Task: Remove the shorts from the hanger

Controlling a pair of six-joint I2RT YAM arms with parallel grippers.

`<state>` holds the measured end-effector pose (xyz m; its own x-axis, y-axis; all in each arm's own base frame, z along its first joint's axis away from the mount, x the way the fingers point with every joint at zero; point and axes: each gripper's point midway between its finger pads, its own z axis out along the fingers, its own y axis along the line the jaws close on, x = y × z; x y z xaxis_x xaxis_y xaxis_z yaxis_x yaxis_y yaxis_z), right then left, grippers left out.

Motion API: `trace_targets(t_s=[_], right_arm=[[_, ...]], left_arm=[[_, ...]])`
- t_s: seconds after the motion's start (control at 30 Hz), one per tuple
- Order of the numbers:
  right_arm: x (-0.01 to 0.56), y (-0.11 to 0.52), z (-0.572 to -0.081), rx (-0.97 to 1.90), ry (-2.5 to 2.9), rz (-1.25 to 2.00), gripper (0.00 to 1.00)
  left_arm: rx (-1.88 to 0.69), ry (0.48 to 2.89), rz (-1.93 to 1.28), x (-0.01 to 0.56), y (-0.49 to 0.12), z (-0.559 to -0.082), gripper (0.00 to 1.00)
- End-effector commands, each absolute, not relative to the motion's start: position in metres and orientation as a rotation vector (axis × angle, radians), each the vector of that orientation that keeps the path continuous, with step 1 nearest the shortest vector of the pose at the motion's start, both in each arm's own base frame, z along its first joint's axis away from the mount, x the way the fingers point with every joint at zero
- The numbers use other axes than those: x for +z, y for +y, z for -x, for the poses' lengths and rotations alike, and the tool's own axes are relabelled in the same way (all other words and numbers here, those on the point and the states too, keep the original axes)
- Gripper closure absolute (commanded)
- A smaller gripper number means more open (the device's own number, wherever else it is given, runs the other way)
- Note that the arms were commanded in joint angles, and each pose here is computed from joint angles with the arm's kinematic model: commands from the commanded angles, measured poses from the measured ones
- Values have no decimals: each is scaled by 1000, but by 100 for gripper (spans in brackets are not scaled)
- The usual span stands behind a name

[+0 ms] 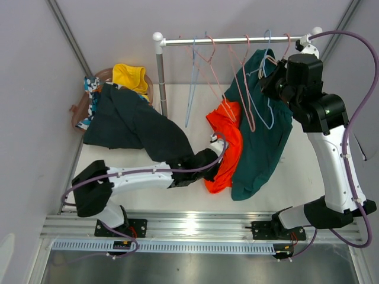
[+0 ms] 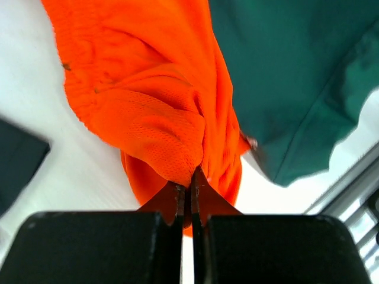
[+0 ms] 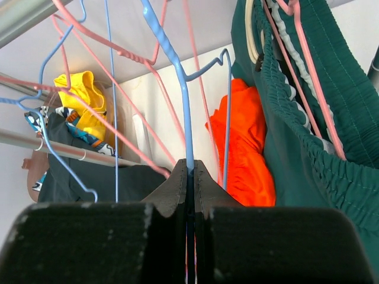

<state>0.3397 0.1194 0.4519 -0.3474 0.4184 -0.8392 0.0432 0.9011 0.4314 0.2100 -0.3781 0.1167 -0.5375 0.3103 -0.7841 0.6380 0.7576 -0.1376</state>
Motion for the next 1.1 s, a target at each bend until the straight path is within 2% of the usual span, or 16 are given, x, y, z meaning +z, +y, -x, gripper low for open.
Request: trace_targets(t_s=[0.0,0.07,0.27,0.33,0.47,0.5,0.53,0.57,0.6,0.63,0.73,0.77,0.87,0.9,1.03,1.07], right_arm=[[466,122,-344,443,1836,-336,100],[456,124,-349,428,1860,-332,100],[429,122,-358,388,1900,-337,100],[425,120,-361,382,1903,-344,100],[420,118,-360,373,1912,-346,100],[419,119,-358,378,1914,-345,95],[418,119,-358,382,1914,-344,81],[417,119,-356,386,1914,-348,37],[416,118,-355,388,1913,-350,14],[416,119,-353,392,1914,-346,1],[412,117,-350,383,1926,-345,0],[410,117,-349,380,1930,-343,1],[404,114,-346,375,1935,-345,1],[402,115,-346,378,1933,-344,0],[392,116,-343,386,1954,-341,1],[389,117,-341,395,1961,-336,1]], left_arm=[[-654,2036,-654,184,-374,-182,100],[-670,1999,-633,222,-350,-161,100],[-642,1872,-413,358,-243,-155,100],[-553,1803,-302,401,-189,-161,100],[-285,1718,-162,432,-119,-181,100],[-255,1699,-143,439,-114,-185,100],[-194,1676,-130,449,-101,-191,100],[-171,1655,-112,458,-96,-194,100],[-154,1616,-85,472,-93,-200,100],[-14,1610,-101,474,-83,-213,100],[153,1580,-48,493,-65,-252,100],[53,1536,-68,517,-71,-256,100],[103,1615,25,508,-56,-307,100],[44,1556,41,538,-52,-306,100],[-6,1464,160,579,-23,-346,100],[34,1552,154,553,-24,-382,100]])
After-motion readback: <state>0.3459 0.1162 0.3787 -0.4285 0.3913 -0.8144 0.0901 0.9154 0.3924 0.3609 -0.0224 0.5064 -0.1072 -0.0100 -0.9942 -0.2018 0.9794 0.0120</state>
